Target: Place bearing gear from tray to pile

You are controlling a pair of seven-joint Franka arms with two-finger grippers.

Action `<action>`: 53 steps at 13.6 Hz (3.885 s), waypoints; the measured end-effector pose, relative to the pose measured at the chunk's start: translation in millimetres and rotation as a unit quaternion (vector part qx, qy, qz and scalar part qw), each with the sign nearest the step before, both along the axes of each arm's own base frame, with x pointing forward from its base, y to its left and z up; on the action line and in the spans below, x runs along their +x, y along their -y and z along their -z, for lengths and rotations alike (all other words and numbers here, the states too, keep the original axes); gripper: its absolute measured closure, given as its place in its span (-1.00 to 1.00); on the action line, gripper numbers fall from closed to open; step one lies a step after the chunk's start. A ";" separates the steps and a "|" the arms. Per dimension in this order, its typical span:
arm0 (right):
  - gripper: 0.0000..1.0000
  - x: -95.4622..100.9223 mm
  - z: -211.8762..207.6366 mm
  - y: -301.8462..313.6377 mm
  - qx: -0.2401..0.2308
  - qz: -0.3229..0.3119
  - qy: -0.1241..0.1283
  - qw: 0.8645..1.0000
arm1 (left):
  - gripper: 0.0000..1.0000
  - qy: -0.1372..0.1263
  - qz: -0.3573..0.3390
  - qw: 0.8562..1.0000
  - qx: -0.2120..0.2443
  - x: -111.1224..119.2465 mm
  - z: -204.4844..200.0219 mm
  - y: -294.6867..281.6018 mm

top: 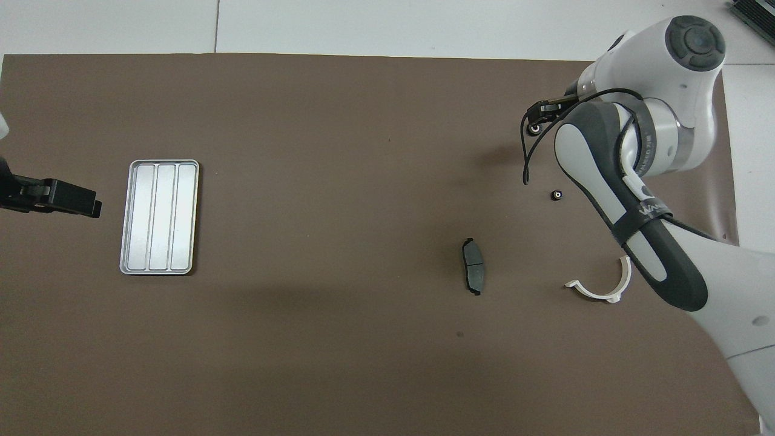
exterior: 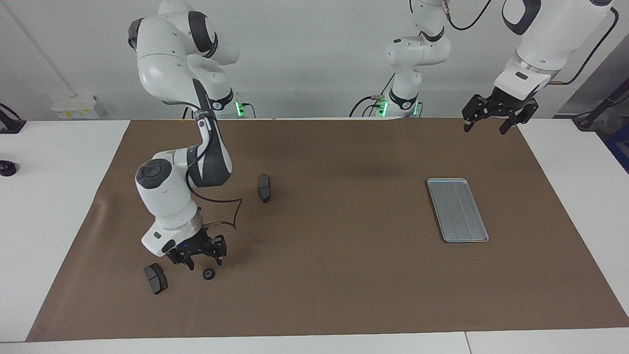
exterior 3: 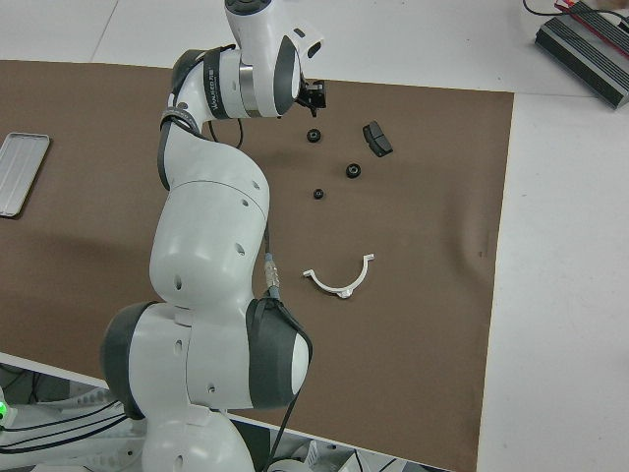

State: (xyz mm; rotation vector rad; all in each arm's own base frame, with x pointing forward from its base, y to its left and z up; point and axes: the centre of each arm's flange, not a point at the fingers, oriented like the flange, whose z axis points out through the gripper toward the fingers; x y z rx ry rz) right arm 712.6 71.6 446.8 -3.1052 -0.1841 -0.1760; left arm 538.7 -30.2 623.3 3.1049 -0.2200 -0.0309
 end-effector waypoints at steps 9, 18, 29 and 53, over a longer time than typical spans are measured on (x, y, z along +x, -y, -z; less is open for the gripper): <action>-0.72 -99.2 -160.8 25.0 -0.025 0.037 -0.057 0.997 | -1.00 0.000 0.000 1.000 0.000 0.0 0.0 0.0; -1.00 -149.4 -178.7 16.9 -0.025 0.072 -0.096 0.992 | -1.00 0.000 0.000 1.000 0.000 0.0 0.0 0.0; -1.00 -160.3 -176.1 -4.4 -0.027 0.102 -0.101 0.989 | -1.00 0.000 0.000 1.000 0.000 0.0 0.0 0.0; -1.00 -147.2 -183.6 97.0 -0.014 0.086 -0.062 0.994 | -1.00 0.000 0.000 1.000 0.000 0.0 0.0 0.0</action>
